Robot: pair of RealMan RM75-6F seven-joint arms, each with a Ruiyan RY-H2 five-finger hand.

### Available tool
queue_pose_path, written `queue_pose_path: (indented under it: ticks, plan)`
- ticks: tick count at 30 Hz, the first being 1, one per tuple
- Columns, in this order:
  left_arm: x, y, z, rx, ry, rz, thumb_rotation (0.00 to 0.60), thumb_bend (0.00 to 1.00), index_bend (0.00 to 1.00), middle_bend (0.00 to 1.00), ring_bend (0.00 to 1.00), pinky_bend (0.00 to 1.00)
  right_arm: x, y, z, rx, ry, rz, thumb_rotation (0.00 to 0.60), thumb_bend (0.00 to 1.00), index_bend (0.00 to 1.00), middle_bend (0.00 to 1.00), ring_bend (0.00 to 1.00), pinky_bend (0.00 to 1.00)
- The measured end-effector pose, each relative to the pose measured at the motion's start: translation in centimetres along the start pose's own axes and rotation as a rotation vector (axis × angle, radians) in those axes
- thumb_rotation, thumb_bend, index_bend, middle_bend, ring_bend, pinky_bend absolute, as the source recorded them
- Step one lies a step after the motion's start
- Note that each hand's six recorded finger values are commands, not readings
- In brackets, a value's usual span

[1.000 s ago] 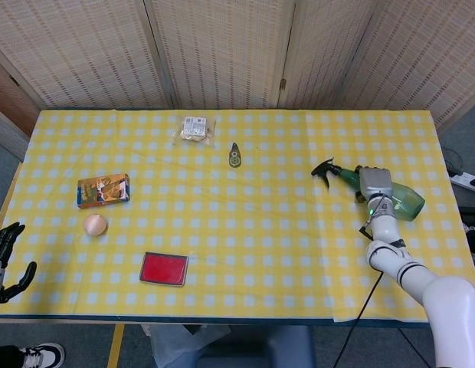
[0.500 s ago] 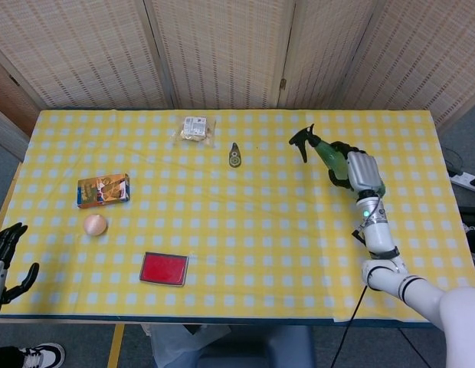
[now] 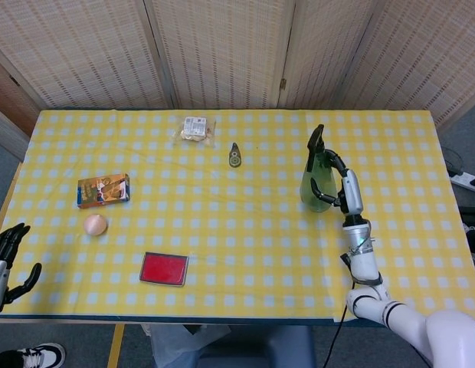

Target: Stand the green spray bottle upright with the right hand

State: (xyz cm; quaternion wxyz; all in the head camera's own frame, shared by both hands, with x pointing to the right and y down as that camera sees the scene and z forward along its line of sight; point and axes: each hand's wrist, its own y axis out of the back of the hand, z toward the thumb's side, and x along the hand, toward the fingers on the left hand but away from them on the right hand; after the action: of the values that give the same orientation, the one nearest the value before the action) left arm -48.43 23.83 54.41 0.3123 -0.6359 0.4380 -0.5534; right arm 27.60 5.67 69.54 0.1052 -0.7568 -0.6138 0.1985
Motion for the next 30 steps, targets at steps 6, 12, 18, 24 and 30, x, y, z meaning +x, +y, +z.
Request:
queue_pose_path:
  ticks: [6,12,18,24,30]
  plan:
    - [-0.2,0.2,0.1,0.000,-0.004,0.010,0.048,0.41,0.00,0.09,0.09,0.13,1.9,-0.8,-1.7,0.020,0.029,0.025,0.600,0.47,0.52,0.57,0.60,0.61]
    - [-0.2,0.2,0.2,-0.002,-0.006,0.012,0.046,0.41,0.00,0.09,0.09,0.13,3.2,-1.8,-3.1,0.070,0.041,0.077,0.600,0.47,0.52,0.57,0.60,0.61]
    - [-0.1,0.3,0.1,-0.004,-0.007,0.013,0.050,0.41,0.00,0.09,0.10,0.13,3.8,-2.5,-3.8,0.090,0.030,0.110,0.600,0.47,0.51,0.55,0.58,0.60]
    - [-0.1,0.3,0.1,-0.007,-0.007,0.016,0.048,0.41,0.00,0.09,0.10,0.13,4.1,-1.6,-4.2,0.102,0.021,0.096,0.600,0.48,0.39,0.50,0.53,0.54]
    - [0.2,0.1,0.0,-0.001,-0.002,0.007,0.049,0.42,0.00,0.09,0.10,0.13,4.7,-0.5,-4.8,0.116,0.004,0.093,0.600,0.47,0.18,0.40,0.45,0.43]
